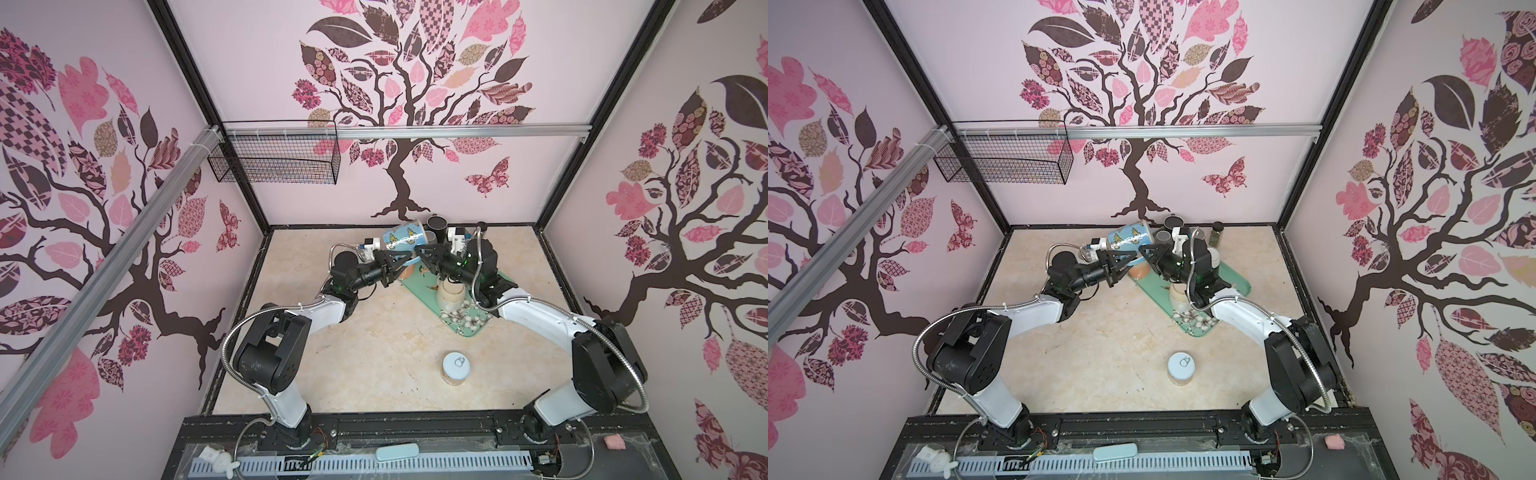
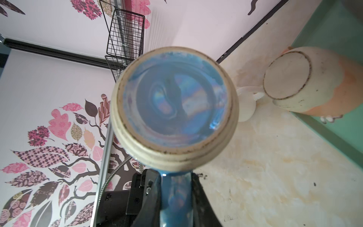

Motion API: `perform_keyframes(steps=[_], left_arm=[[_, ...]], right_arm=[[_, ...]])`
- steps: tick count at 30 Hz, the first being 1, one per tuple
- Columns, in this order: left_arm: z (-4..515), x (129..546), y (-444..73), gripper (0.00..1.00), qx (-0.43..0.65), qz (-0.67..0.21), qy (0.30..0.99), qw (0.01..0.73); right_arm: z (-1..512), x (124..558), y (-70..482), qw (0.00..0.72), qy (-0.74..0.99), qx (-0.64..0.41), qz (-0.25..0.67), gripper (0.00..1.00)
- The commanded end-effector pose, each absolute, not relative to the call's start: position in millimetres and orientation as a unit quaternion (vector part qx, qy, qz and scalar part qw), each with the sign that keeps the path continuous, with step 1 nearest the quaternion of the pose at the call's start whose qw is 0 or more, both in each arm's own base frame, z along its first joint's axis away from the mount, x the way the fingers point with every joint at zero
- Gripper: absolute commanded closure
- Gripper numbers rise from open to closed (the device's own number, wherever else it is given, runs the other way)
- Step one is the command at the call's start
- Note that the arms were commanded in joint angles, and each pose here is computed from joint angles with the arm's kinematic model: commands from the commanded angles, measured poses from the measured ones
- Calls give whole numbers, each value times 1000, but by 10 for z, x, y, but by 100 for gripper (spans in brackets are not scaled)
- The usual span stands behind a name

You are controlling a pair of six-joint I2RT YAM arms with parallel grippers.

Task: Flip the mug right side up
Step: 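Rotate the blue mug upright and pass it to the left gripper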

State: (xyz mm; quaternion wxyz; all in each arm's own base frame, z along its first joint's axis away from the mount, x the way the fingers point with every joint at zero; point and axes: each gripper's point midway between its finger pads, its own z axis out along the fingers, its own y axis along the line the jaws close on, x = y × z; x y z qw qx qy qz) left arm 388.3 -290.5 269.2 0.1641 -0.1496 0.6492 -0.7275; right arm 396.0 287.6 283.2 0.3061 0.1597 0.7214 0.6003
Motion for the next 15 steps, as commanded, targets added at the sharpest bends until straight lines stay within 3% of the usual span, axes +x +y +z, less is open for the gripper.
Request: perform_keyframes(steps=[1, 5, 15], left_arm=[[2928, 3868, -2768, 100, -144, -756, 610, 190], [2876, 3857, -2645, 100, -150, -733, 630, 209], [2637, 3743, -2487, 100, -159, -672, 687, 226]], right_arm=[[3249, 3932, 2976, 337, 680, 112, 642, 100], [3064, 3944, 2984, 325, 695, 118, 630, 99], [2775, 3935, 3049, 305, 725, 103, 608, 68]])
